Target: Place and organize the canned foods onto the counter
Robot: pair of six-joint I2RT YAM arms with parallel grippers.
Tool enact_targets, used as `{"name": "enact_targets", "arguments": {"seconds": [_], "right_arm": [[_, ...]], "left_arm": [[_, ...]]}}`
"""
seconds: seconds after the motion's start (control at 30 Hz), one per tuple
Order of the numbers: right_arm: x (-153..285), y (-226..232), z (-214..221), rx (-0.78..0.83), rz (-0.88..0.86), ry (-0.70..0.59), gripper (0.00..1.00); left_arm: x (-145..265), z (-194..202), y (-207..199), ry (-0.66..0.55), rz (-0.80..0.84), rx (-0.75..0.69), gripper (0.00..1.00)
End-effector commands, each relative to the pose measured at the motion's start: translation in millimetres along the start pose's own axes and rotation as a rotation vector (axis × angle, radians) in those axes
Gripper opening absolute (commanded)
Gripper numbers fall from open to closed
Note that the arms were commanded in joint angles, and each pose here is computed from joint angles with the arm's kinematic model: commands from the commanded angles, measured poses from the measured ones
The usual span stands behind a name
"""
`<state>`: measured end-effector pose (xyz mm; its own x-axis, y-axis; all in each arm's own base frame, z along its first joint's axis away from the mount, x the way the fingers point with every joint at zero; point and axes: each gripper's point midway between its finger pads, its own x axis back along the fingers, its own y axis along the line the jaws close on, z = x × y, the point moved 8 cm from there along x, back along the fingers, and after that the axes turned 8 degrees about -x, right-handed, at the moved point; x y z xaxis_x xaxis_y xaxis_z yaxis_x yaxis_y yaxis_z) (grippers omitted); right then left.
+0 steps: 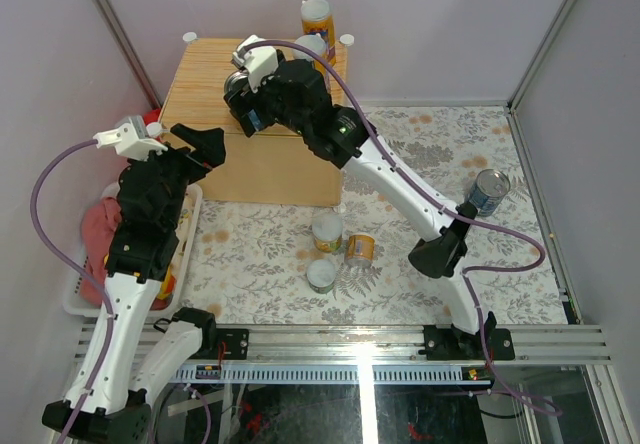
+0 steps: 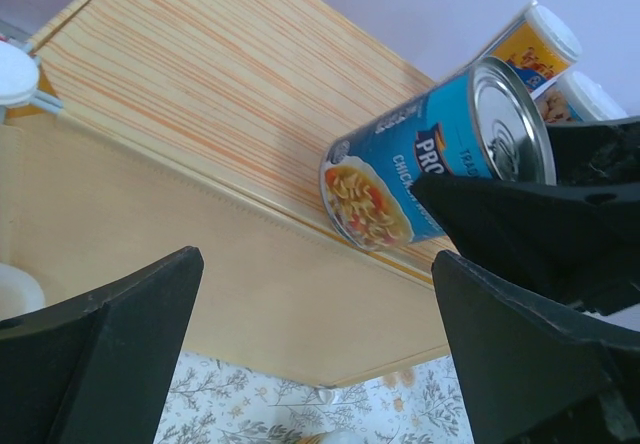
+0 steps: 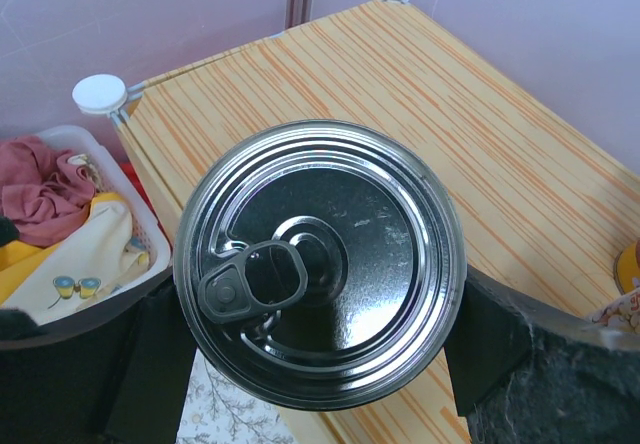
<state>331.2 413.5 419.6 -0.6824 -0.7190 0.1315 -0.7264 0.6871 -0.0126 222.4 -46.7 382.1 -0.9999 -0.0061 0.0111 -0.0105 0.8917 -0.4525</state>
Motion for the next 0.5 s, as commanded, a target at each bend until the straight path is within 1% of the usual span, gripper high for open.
{"name": "enact_targets", "arguments": {"seconds": [0.0,0.13,0.37,0.47], "right_arm": [[21.4,-6.5,-83.1,-0.029,0.042,-0.36,0.29],[11.1,-11.0,-74.6,-0.058,0.036,-0.346,0.43],[0.9,-17.5,-65.1,-0.077,0.041,-0.329,0.75],[-0.3,-20.5,-64.5,-0.086,0.041,-0.331,0.84]], "left_arm": [[-0.8,-10.6,-11.2,-0.091,0.118,-0.01,0.99],[-1.5,-7.0,-14.8,-0.094,0.176,-0.025,1.0],[-3.2,-0.2,-16.8,-0.093,0.236,-0.051,1.0],[-5.7,0.9,-17.5,-0.092,0.242,-0.055,1.0]]}}
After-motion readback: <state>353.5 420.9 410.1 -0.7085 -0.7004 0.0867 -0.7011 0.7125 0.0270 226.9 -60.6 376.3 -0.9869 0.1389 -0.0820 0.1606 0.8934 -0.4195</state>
